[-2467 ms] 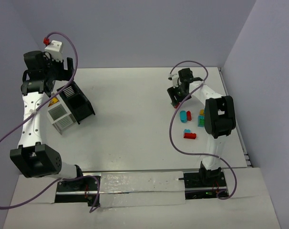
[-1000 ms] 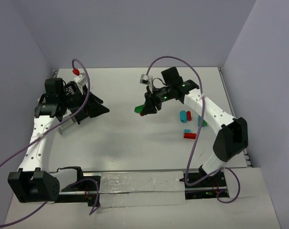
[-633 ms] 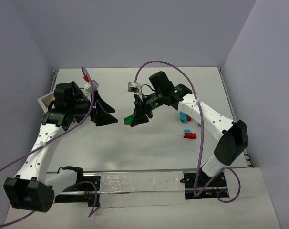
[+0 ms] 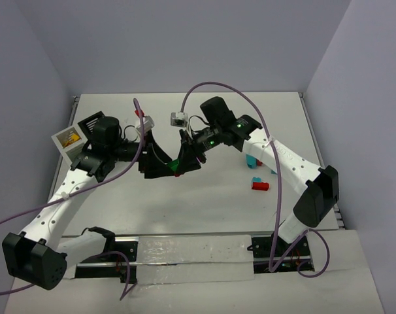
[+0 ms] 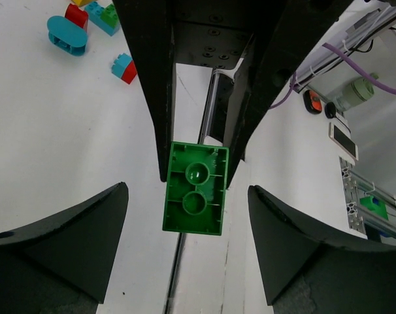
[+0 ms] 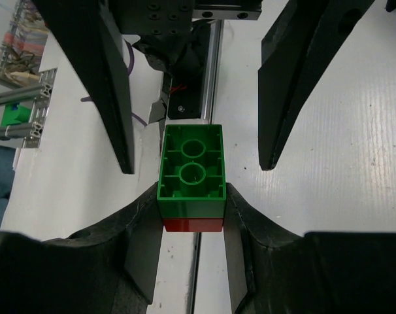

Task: Sort the legos into containers by color

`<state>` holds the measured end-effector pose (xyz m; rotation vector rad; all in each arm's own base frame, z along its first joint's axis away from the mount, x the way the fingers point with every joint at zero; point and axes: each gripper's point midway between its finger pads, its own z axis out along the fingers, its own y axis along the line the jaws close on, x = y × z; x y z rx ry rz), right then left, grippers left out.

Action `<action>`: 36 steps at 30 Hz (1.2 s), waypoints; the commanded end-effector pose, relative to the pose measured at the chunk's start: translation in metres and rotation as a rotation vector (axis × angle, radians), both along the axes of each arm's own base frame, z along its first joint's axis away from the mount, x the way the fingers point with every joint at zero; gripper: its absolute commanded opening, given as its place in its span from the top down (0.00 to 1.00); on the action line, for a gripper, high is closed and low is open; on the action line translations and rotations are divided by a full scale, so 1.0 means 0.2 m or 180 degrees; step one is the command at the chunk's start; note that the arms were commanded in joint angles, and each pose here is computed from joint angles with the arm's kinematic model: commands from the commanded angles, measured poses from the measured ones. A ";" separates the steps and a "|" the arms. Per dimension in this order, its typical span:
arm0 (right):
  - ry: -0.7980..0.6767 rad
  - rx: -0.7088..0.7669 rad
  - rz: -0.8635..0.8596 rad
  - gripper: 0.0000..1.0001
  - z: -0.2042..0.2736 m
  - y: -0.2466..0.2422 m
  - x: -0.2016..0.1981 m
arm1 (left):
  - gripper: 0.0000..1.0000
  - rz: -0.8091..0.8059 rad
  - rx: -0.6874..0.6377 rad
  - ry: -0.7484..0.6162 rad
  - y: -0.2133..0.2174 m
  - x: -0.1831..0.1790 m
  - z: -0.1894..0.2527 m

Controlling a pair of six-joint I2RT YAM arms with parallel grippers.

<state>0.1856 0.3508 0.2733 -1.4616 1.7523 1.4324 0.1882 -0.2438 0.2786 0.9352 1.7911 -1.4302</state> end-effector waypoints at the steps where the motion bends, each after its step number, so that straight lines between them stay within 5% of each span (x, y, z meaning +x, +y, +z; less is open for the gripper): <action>1: -0.0051 0.0186 0.0121 1.00 0.13 0.02 -0.04 | 0.19 0.0018 -0.0037 -0.0187 -0.02 0.03 0.04; 8: -0.0029 0.0159 0.0138 1.00 0.13 0.02 -0.04 | 0.56 0.0053 -0.0020 -0.0174 -0.02 0.03 0.04; 10: -0.0017 0.0131 0.0138 1.00 0.12 0.01 -0.05 | 0.79 0.0078 -0.0043 -0.0138 -0.01 0.04 0.04; 13: 0.0010 0.0079 0.0138 1.00 0.09 0.01 -0.05 | 1.00 0.0160 -0.0101 -0.0095 0.01 0.06 0.07; 23: 0.0002 -0.0127 0.0036 1.00 -0.01 -0.03 -0.04 | 1.00 0.0683 -0.0432 0.0056 0.17 0.20 0.20; 36: -0.0146 -0.0511 -0.0219 1.00 -0.17 -0.11 0.02 | 1.00 0.1215 -0.0059 -0.0093 0.32 0.24 0.08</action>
